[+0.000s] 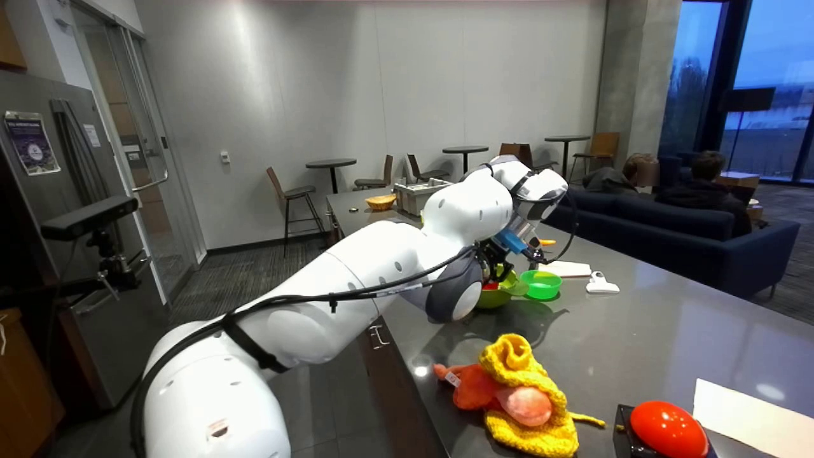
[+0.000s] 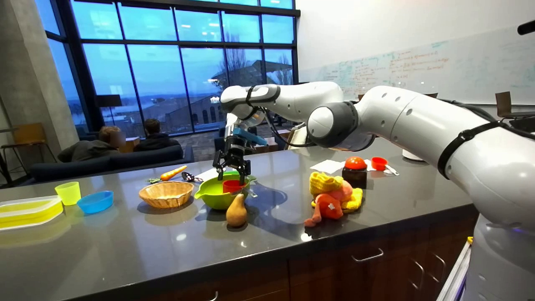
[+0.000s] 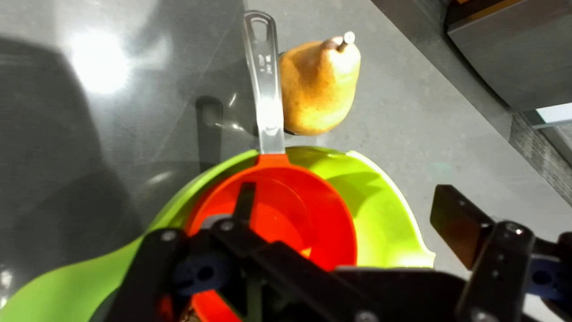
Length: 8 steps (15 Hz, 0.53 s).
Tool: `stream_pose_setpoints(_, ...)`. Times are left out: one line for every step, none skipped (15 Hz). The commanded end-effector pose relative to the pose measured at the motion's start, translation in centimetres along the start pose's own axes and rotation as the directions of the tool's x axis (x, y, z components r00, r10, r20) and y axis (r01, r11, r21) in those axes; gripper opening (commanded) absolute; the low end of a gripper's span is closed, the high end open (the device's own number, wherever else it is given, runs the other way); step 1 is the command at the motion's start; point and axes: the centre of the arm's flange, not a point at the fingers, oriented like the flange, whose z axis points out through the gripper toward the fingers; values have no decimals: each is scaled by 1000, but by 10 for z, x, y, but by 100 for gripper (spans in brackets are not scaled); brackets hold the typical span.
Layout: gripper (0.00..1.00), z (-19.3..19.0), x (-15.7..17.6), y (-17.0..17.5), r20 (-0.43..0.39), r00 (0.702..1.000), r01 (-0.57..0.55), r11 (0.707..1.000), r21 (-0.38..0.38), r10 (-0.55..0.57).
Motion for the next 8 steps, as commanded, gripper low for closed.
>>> stream_pose_setpoints(100, -48, 48, -21, -5, 1000, -19, 994, -110, 18)
stream_pose_setpoints(100, -51, 45, -24, -13, 1000, -22, 990, -138, 20)
stream_pose_setpoints(100, -55, 39, -27, -16, 1000, -22, 985, -169, 20)
stream_pose_setpoints(100, -59, 34, -29, -19, 1000, -26, 980, -199, 23)
stream_pose_setpoints(100, -63, 31, -30, -34, 999, -32, 972, -233, 24)
stream_pose_setpoints(100, -66, 27, -31, -42, 999, -39, 965, -260, 29)
stream_pose_setpoints(100, -70, 23, -29, -54, 998, -49, 958, -284, 35)
stream_pose_setpoints(100, -72, 17, -25, -66, 997, -61, 950, -307, 43)
